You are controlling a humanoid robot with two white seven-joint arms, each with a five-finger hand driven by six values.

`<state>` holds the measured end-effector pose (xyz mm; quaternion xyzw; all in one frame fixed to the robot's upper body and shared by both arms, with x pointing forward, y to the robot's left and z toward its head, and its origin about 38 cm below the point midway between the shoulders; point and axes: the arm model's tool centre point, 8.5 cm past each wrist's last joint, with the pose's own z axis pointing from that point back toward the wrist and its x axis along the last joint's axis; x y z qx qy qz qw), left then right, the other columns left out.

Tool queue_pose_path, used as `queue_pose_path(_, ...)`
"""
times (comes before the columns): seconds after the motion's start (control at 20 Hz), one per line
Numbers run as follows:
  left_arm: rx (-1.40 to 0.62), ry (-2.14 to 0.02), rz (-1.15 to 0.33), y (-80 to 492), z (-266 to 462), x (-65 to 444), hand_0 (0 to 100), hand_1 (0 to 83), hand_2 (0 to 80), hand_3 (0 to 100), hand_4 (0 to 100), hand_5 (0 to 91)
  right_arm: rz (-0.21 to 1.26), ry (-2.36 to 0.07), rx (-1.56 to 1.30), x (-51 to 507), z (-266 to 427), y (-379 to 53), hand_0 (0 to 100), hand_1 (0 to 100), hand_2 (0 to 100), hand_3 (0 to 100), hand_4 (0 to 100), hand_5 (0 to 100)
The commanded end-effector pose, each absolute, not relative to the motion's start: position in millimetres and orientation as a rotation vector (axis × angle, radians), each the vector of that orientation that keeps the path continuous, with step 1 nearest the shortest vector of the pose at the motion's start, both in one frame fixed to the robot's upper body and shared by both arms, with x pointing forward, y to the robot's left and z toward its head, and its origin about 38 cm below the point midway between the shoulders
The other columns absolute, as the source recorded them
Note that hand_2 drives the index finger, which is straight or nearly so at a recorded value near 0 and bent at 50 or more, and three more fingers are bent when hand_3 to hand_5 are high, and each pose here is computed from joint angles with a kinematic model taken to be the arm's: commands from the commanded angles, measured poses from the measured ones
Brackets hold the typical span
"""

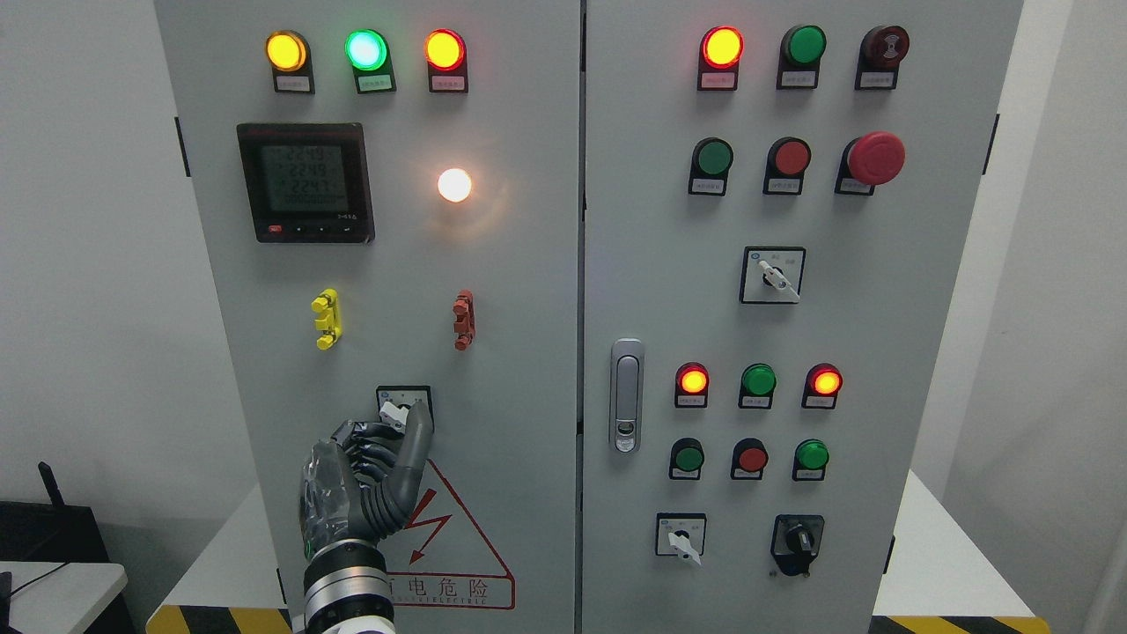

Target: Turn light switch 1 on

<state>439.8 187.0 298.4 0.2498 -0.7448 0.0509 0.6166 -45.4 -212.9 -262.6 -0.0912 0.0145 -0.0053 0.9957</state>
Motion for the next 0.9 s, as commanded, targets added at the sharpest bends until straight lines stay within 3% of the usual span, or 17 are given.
queue_pose_path(0.0,0.580,-1.729,0.137,193,301,434,8,34.3,51.0,78,83,76.5,0.017,0.025,-0.181,-45,-263,-212,12,39,0,0,0,0)
queue_pose_path(0.85,0.587,-1.836,0.170,245,264,405,6,35.3,52.3,81,84,75.9,0.017,0.027,-0.180,-46,-263,-212,12,39,0,0,0,0)
